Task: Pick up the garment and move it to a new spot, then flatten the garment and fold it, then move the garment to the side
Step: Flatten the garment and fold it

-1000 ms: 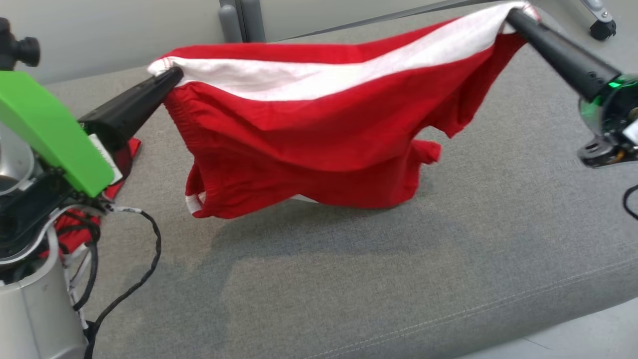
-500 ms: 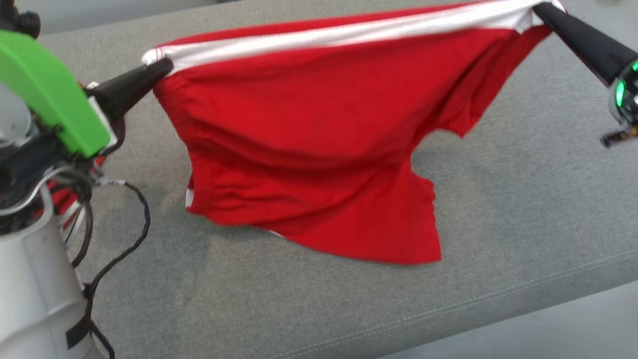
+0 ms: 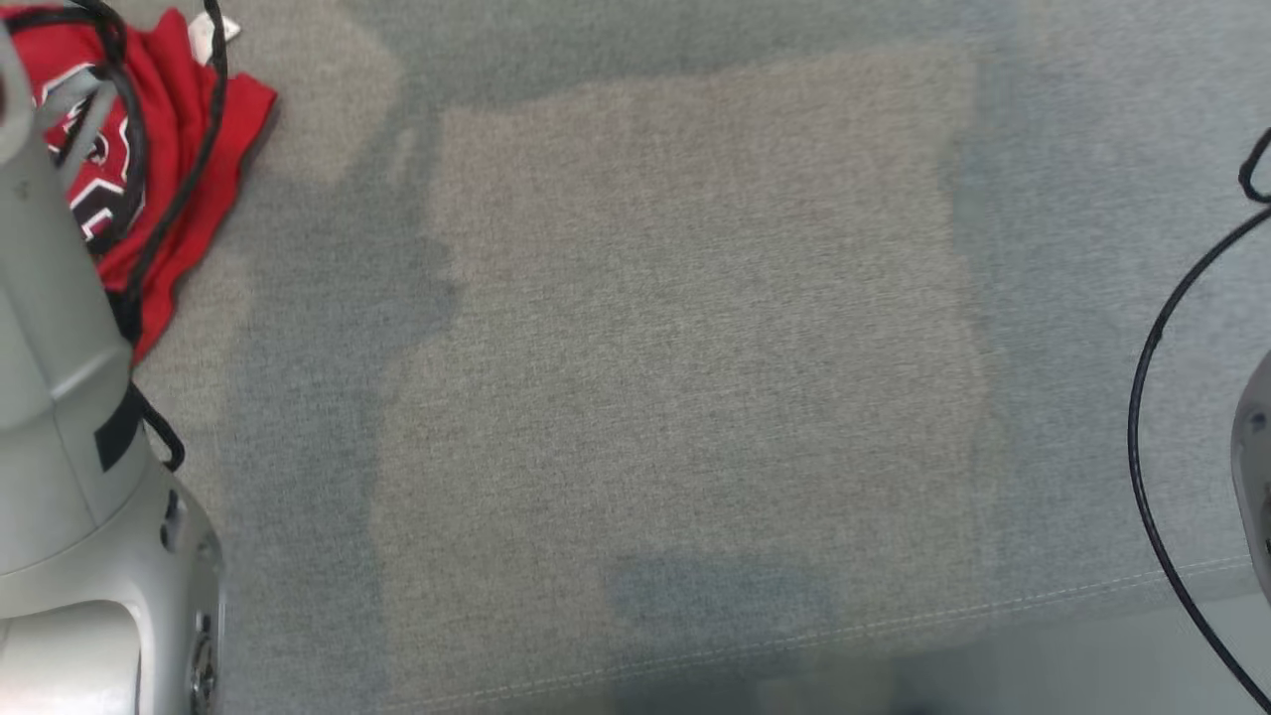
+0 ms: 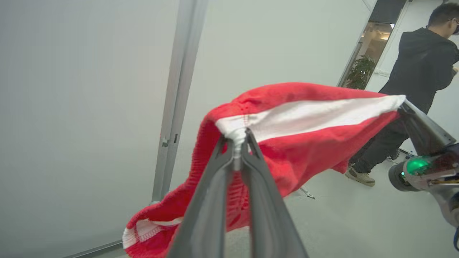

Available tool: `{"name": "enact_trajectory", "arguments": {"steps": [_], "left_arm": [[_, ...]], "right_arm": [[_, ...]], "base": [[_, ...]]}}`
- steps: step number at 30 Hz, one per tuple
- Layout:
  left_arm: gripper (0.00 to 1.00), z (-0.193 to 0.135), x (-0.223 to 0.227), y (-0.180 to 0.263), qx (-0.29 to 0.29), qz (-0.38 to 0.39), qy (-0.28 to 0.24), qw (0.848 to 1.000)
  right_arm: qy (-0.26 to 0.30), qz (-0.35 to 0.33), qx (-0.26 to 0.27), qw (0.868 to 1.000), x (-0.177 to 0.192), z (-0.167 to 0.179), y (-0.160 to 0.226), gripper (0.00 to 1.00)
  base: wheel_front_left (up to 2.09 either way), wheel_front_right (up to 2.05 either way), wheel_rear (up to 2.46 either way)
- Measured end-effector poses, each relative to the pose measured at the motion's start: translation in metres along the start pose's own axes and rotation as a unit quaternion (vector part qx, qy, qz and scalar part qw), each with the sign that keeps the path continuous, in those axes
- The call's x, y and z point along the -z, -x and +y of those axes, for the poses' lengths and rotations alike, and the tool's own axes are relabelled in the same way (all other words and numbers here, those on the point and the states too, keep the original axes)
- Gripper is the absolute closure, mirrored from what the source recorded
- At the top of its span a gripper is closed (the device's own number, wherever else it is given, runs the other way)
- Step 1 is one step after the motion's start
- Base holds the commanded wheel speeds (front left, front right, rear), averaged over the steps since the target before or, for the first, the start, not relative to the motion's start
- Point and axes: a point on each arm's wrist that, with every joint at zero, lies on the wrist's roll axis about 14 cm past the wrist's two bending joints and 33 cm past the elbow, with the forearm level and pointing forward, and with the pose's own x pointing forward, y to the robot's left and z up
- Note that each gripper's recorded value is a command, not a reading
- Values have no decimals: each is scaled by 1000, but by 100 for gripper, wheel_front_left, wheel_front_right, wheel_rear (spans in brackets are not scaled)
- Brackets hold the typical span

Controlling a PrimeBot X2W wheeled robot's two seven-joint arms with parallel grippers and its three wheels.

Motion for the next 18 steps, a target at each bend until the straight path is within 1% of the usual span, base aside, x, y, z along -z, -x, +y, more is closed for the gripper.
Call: {"name": "enact_trajectory", "arguments": {"steps": [1,3,6,7,9,10,11,12,13,14,15,18], "left_arm": [[100,1,7,-1,13,4,-16,1000],[100,18,30,0,7,15,-7,1000],[100,44,77,12,1,41,10,999],[100,55,89,19,-10,41,29,999],[100,75,125,35,-32,61,67,995],[100,89,149,48,-56,77,85,992],[100,99,181,64,-78,110,112,985],[100,107,215,85,-104,151,136,974],[100,115,246,109,-134,183,158,961],[100,120,270,133,-161,213,176,947],[100,123,286,153,-182,234,187,937],[100,133,284,170,-206,226,178,935]], "right_arm": [[6,10,-18,1000,11,9,-5,100],[2,39,-30,999,42,10,-5,100],[-8,113,-12,994,104,-16,16,100],[-20,144,-1,989,125,-29,30,100],[-37,203,44,978,166,-70,73,100],[-46,237,77,967,186,-95,104,100],[-55,264,120,955,203,-120,137,100],[-59,294,160,940,217,-142,174,100],[-60,320,198,925,226,-160,210,100],[-61,325,215,919,225,-167,232,100],[-63,320,215,921,222,-167,237,100],[-57,317,214,922,217,-167,245,100]], "base": [[0,0,0],[0,0,0],[0,0,0],[0,0,0],[0,0,0],[0,0,0],[0,0,0],[0,0,0],[0,0,0],[0,0,0],[0,0,0],[0,0,0]]}}
